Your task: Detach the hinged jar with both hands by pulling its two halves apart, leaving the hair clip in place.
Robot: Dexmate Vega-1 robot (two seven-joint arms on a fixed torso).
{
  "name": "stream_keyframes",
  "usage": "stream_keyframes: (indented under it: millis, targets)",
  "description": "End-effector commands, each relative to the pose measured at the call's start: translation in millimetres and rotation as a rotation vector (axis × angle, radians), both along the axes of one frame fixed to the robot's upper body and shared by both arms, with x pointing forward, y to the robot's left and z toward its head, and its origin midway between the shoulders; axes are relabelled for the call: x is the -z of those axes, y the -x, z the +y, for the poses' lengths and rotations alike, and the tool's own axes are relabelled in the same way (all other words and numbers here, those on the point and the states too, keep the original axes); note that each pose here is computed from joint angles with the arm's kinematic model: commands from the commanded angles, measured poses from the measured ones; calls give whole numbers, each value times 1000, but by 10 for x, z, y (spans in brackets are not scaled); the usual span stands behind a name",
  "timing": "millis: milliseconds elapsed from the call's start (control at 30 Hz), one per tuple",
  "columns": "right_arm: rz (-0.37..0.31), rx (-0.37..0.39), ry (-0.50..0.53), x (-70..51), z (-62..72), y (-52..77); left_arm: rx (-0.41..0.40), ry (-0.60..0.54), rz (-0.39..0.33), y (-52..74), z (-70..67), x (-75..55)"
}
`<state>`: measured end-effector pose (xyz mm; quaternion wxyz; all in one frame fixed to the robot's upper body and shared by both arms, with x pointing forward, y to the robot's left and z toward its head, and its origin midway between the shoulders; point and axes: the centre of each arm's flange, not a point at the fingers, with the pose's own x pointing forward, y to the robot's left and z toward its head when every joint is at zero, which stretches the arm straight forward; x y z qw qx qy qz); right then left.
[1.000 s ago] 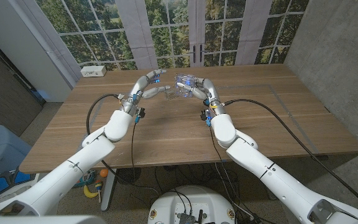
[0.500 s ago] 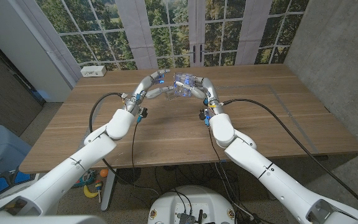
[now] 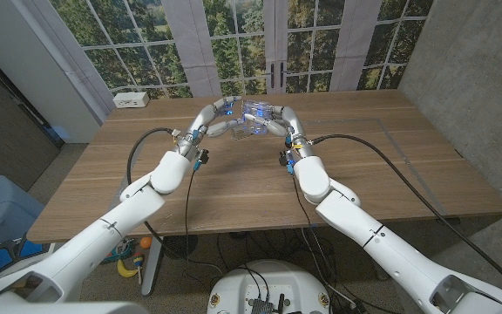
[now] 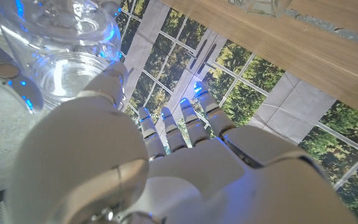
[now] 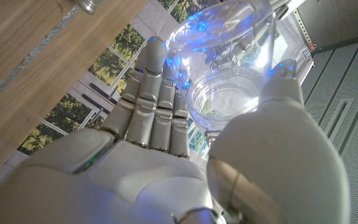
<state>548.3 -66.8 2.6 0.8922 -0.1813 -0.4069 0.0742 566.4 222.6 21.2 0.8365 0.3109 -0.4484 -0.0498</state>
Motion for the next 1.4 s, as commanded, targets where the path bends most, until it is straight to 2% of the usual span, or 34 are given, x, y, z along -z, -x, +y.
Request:
stream_keyframes:
  millis: [33, 367, 667, 833, 1000, 1200, 1400]
  targets:
    - [5, -11, 31, -47, 25, -11, -2, -95, -4, 9, -65, -88]
    - [-22, -22, 31, -63, 0, -8, -39, -79, 10, -1, -46, -103]
    - [-44, 9, 58, -61, -5, -23, -77, -46, -47, 38, -11, -118]
    - [-63, 27, 92, -60, -33, -44, -106, 17, -77, 60, 49, -96]
    - [-59, 68, 123, -48, -74, -80, -133, 12, -85, 103, 122, -113]
    - [-43, 27, 37, -43, -166, -93, -176, -55, -81, 160, 156, -107]
    - [56, -93, -78, -101, -334, -152, -132, -90, -53, 190, 191, -118]
